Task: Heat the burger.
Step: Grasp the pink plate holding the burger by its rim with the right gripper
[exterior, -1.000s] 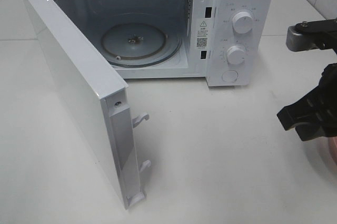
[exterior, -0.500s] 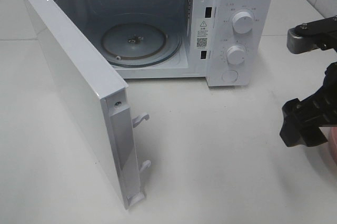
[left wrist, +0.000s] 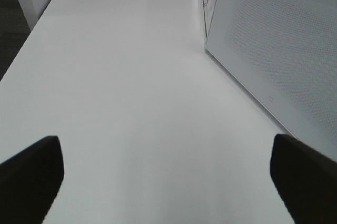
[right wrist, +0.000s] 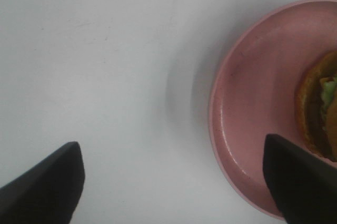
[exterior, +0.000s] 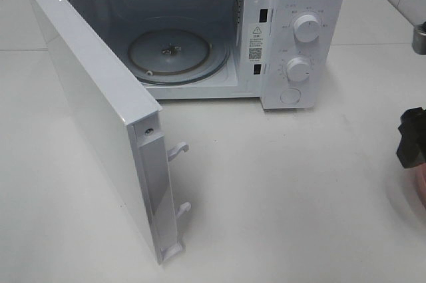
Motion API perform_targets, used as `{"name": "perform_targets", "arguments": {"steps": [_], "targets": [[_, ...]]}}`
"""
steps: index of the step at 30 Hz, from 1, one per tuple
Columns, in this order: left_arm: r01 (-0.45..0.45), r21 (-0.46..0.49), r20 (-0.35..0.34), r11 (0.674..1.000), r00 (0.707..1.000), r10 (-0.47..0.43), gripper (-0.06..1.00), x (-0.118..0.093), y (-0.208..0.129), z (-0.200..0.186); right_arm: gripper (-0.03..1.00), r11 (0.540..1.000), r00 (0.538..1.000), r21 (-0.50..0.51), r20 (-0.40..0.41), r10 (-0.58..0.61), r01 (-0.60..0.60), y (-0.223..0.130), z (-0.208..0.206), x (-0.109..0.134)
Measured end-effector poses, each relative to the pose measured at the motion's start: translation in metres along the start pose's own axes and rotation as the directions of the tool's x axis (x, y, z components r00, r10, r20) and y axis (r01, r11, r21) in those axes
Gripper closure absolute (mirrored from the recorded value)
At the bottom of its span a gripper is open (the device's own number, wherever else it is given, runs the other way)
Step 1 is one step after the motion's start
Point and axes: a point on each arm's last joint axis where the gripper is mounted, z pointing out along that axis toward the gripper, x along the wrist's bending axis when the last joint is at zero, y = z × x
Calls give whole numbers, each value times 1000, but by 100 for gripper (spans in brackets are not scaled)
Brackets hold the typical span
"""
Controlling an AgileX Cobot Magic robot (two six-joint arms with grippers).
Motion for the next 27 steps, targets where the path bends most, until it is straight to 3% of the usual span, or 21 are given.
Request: {"name": "perform_targets", "arguments": {"steps": [12,27], "targets": [[0,0,0,1000,1000,0,-4,0,0,0,16,994,992,-1,60,110,-110,1,9,-30],[0,0,0,1000,1000,0,-4,0,0,0,18,992,994,80,62,94,-99,10,56,-33]]}}
